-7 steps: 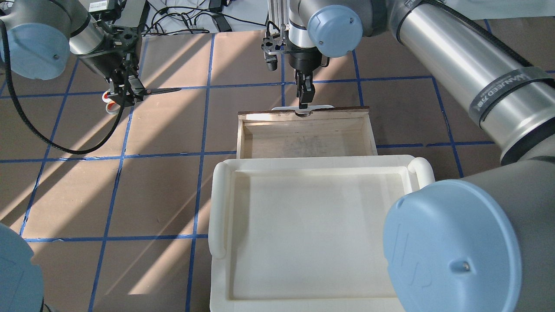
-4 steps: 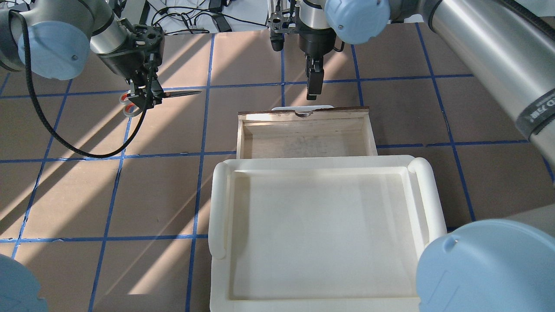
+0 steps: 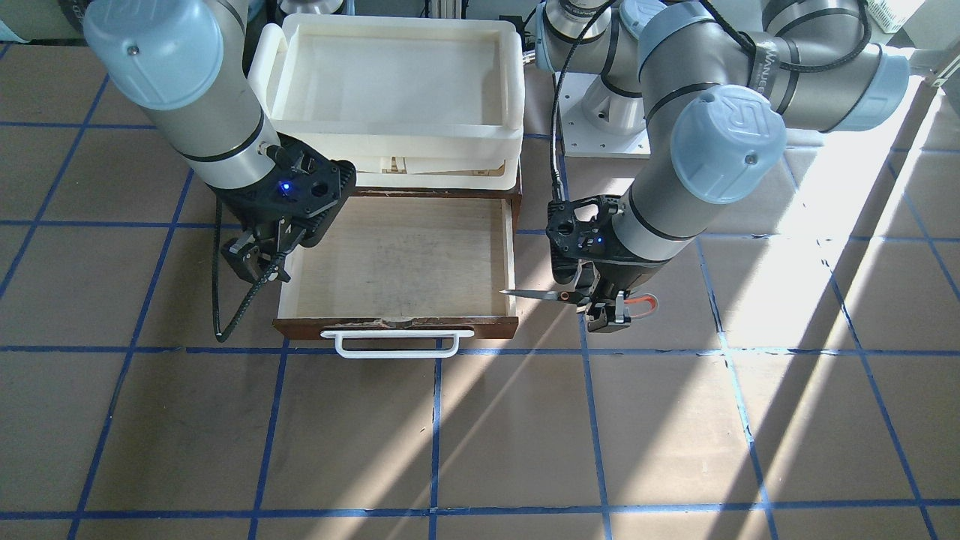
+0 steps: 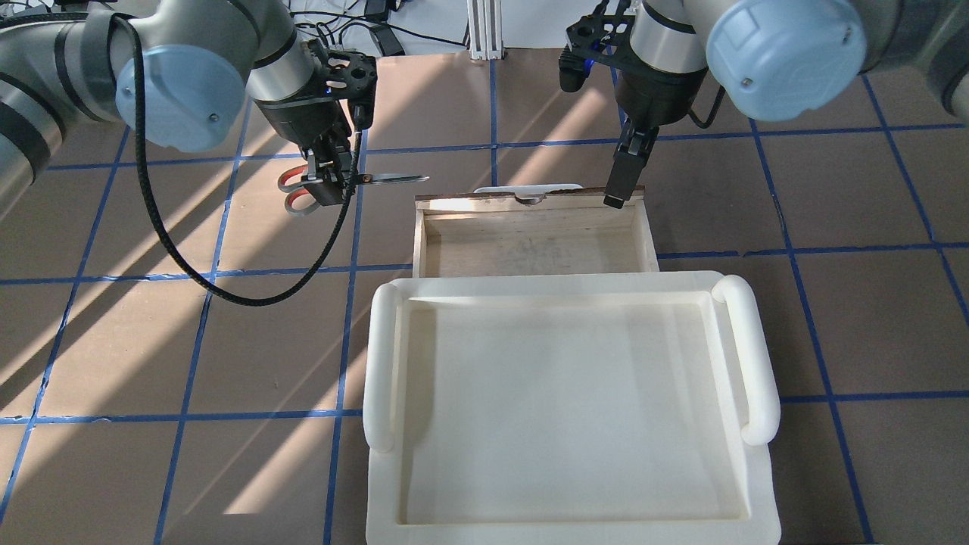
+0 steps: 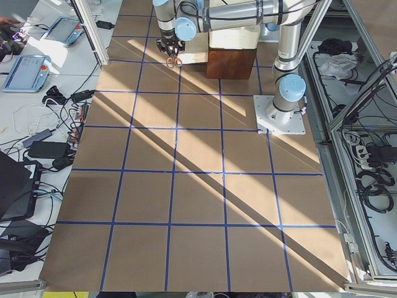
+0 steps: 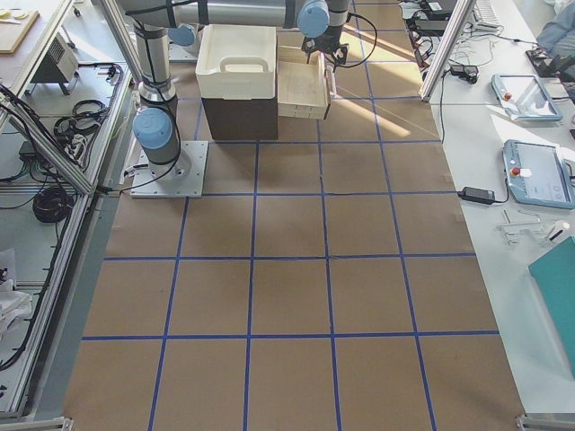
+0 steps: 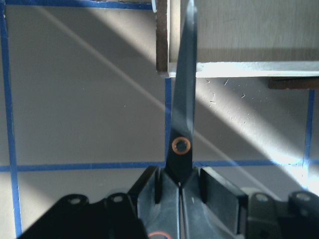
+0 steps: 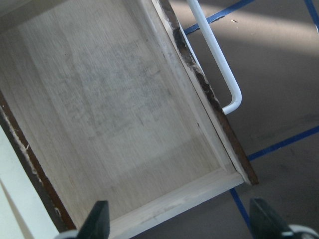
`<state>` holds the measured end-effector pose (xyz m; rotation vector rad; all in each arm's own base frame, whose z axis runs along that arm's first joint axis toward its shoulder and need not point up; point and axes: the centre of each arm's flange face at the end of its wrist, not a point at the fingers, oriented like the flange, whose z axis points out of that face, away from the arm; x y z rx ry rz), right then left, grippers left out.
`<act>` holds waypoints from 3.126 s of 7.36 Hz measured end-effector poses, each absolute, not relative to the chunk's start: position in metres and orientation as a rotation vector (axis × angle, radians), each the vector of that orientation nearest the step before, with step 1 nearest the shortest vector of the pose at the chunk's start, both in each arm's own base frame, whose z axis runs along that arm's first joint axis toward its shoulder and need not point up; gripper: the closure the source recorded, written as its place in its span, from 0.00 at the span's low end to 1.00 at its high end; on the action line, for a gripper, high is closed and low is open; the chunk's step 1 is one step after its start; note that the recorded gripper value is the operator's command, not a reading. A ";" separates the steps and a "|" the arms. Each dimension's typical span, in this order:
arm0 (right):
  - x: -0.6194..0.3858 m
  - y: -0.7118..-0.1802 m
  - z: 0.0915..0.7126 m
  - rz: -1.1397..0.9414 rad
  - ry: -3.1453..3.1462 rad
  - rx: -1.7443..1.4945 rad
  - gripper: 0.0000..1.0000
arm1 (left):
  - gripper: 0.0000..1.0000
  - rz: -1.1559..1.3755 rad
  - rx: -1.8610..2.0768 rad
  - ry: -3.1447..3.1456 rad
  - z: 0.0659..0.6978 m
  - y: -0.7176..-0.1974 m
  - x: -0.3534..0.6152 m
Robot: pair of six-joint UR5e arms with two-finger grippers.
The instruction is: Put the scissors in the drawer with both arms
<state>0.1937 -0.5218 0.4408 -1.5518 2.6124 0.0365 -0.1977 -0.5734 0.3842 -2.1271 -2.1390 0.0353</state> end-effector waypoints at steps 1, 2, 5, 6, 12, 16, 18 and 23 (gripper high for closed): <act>0.187 -0.497 0.453 0.024 2.702 -1.408 0.00 | 1.00 0.026 -2.156 -2.109 0.381 -0.562 -0.232; 0.183 -0.477 0.465 0.026 2.792 -1.238 0.00 | 1.00 0.019 -2.176 -2.088 0.378 -0.552 -0.260; 0.175 -0.452 0.483 0.058 3.045 -0.559 0.00 | 1.00 0.012 -2.254 -2.006 0.372 -0.520 -0.325; 0.176 -0.452 0.487 0.045 3.071 -0.406 0.00 | 1.00 0.000 -2.268 -1.983 0.366 -0.514 -0.336; 0.167 -0.491 0.521 -0.116 3.090 -0.040 0.00 | 0.01 -0.045 -2.297 -1.925 0.330 -0.500 -0.363; 0.167 -0.490 0.521 -0.112 3.083 0.076 0.00 | 0.00 0.022 -2.291 -1.980 0.352 -0.501 -0.360; 0.167 -0.490 0.519 -0.104 3.087 0.080 0.00 | 0.00 0.093 -2.121 -2.194 0.387 -0.508 -0.336; 0.167 -0.490 0.517 -0.099 3.086 0.077 0.00 | 0.00 0.264 -0.877 -2.925 0.478 -0.532 -0.196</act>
